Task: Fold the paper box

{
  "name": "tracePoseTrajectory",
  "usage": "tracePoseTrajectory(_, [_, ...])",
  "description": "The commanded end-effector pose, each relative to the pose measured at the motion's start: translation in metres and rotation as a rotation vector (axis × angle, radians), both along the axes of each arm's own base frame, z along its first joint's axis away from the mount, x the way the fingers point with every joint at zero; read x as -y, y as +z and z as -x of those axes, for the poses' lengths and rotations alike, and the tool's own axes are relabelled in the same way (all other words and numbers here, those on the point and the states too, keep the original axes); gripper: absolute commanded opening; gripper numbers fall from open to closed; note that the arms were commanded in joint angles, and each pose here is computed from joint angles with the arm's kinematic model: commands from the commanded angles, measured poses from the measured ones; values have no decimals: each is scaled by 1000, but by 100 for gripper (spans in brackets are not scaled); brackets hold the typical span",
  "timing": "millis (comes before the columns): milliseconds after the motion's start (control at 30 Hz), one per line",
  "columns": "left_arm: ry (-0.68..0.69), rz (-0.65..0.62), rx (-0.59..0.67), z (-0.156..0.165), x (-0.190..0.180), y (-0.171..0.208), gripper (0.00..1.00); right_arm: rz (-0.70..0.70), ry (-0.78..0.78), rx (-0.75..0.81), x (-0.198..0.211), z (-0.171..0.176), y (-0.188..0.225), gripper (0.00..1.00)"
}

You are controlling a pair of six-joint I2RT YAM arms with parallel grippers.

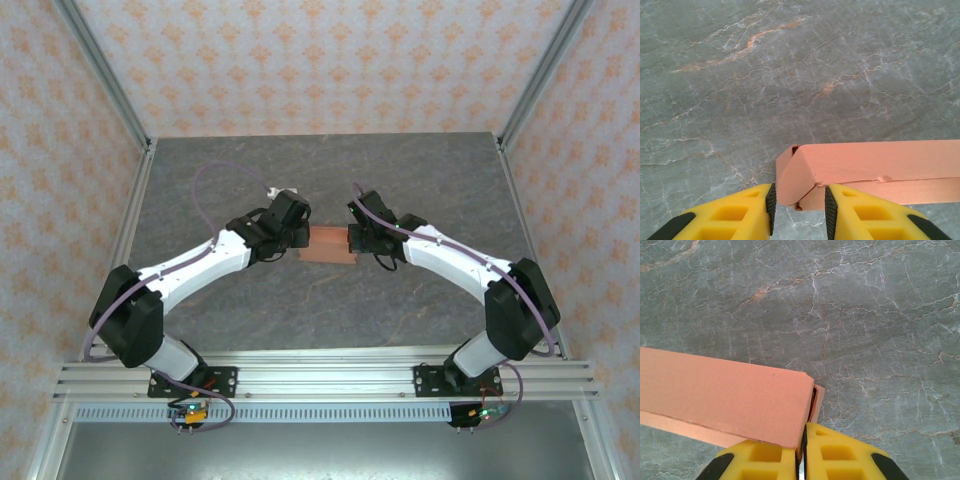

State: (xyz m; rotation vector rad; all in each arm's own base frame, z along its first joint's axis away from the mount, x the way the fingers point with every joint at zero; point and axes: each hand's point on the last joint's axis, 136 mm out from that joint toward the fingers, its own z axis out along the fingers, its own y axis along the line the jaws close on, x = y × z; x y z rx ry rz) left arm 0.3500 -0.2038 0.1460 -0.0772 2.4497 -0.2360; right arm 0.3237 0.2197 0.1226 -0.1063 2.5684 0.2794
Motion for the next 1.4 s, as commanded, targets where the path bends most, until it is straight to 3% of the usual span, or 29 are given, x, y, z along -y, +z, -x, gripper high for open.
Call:
tracePoseTrajectory(0, [12, -111, 2, 0, -15, -12, 31, 76, 1, -46, 10, 8, -10, 12])
tracePoseTrajectory(167, [6, -97, 14, -2, -12, -11, 23, 75, 0, -44, 10, 8, -10, 12])
tracePoseTrajectory(367, [-34, -105, 59, -11, -8, -8, 23, 69, 7, -45, 9, 8, -10, 12])
tracePoseTrajectory(567, [-212, -108, 120, -10, 7, -8, 49, 80, 11, -42, 11, 9, -8, 12])
tracePoseTrajectory(667, [-292, -103, 185, -6, 9, 0, 51, 86, 12, -42, 12, 9, -7, 12])
tracePoseTrajectory(733, [-307, -119, 209, -6, 5, 3, 49, 86, 14, -39, 11, 9, -6, 12])
tracePoseTrajectory(900, [-332, -117, 207, -11, -1, 3, 27, 83, 18, -40, 10, 8, -5, 12])
tracePoseTrajectory(1000, [-353, -74, 218, -10, 6, 6, 18, 81, 21, -44, 10, 9, -5, 12])
tracePoseTrajectory(1367, [-312, -93, 190, -17, 3, -2, 7, 88, 18, -50, 10, 9, -9, 12])
